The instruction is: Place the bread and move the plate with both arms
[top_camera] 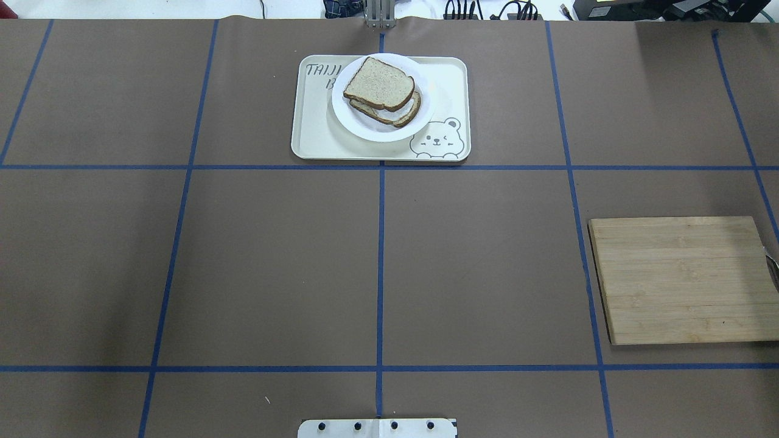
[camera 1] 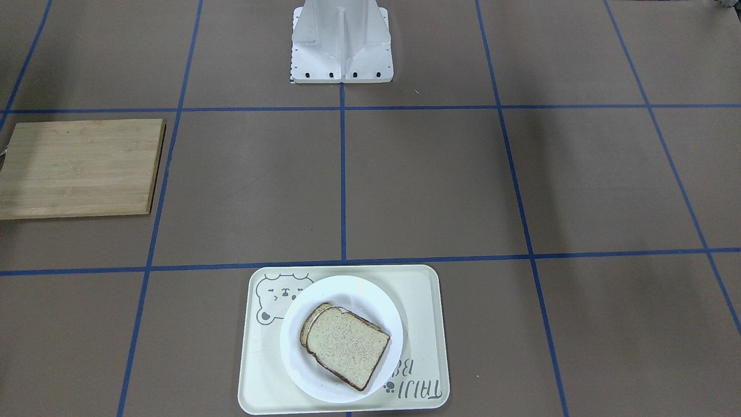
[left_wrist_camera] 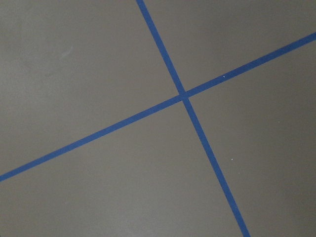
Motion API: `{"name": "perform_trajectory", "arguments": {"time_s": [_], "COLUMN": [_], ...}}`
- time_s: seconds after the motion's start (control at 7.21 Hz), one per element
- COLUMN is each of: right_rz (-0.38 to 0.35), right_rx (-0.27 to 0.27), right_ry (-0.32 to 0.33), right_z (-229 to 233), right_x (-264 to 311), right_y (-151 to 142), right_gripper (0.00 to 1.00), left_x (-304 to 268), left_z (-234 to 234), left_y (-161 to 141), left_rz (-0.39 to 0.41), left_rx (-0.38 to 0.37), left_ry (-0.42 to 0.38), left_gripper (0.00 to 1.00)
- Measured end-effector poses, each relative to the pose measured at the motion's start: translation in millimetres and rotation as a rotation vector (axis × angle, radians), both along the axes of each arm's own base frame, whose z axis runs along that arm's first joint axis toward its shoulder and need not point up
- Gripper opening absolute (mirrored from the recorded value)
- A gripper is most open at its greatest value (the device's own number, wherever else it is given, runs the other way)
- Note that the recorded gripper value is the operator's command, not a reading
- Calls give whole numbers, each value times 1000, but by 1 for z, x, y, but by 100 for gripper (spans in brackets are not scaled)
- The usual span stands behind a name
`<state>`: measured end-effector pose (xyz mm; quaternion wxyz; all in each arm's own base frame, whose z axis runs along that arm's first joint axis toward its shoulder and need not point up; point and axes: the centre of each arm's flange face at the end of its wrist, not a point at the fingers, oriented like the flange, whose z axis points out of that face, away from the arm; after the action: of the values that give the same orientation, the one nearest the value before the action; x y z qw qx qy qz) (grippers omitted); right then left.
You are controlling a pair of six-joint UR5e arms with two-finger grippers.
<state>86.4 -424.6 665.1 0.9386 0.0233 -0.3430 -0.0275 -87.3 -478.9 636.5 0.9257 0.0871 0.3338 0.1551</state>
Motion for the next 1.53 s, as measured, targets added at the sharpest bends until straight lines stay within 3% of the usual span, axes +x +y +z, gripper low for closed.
{"name": "perform_trajectory", "arguments": {"time_s": [0.28, 1.11, 1.53], "right_rz": [1, 13, 16], "right_rx": [0, -26, -25], "right_ry": [-1, -3, -6], "right_z": [0, 5, 4], "right_x": [0, 0, -1], "right_y": [0, 5, 5], "right_gripper": [100, 100, 100], "left_x": [0, -1, 1], "left_z": [-8, 17, 20], "left_y": [9, 34, 38], "left_rz": [0, -8, -86], "left_rx": [18, -36, -112], "left_ry": [-2, -8, 13], "left_gripper": [98, 98, 98]}}
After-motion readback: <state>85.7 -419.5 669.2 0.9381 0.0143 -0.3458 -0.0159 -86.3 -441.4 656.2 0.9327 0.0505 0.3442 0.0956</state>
